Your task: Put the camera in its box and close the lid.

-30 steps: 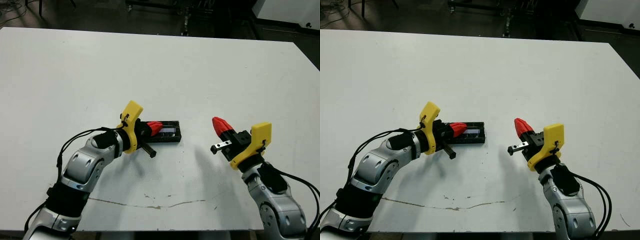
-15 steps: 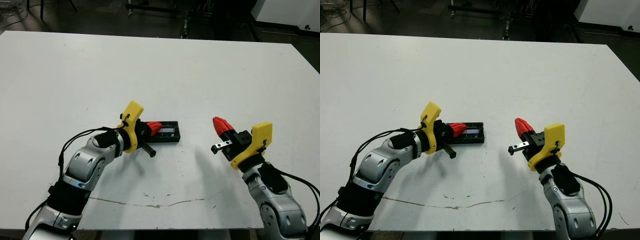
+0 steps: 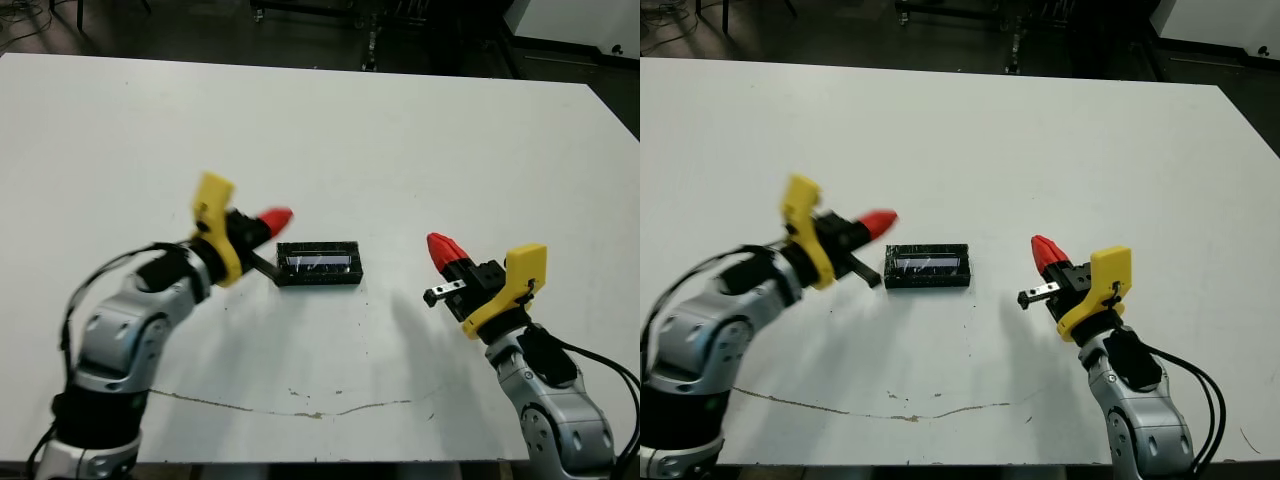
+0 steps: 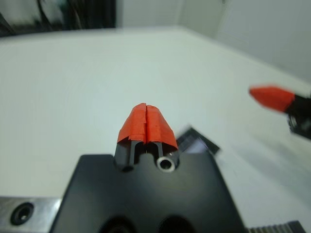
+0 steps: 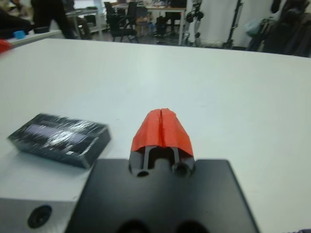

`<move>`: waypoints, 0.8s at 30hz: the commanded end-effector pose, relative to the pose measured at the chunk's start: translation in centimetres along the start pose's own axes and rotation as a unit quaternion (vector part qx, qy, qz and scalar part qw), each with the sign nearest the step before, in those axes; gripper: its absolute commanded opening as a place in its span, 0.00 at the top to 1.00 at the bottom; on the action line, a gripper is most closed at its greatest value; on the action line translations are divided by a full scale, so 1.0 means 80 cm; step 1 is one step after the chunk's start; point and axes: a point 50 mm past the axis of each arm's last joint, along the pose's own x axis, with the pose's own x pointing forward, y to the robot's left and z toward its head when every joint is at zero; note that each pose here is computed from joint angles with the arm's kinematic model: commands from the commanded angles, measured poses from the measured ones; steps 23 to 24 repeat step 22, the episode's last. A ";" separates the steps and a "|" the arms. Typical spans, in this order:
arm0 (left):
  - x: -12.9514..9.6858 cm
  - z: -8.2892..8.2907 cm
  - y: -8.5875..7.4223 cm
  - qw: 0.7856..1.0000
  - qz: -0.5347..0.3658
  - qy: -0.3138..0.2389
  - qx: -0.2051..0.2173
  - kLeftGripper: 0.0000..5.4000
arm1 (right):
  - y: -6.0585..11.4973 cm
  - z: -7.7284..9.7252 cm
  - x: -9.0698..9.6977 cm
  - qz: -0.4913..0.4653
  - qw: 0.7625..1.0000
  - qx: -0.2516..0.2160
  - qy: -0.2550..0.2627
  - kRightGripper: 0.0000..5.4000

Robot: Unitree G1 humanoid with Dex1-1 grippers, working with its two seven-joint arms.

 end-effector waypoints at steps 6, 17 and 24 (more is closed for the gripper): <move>-0.044 -0.003 0.030 0.975 0.170 -0.114 0.081 1.00 | -0.022 0.027 0.008 -0.069 0.997 0.000 -0.046 1.00; -0.074 -0.066 0.029 0.946 0.281 -0.162 0.004 1.00 | -0.021 0.046 0.021 -0.136 0.982 -0.043 -0.126 1.00; -0.073 -0.081 0.016 0.947 0.288 -0.139 -0.012 1.00 | -0.013 0.049 0.025 -0.132 0.981 -0.053 -0.132 1.00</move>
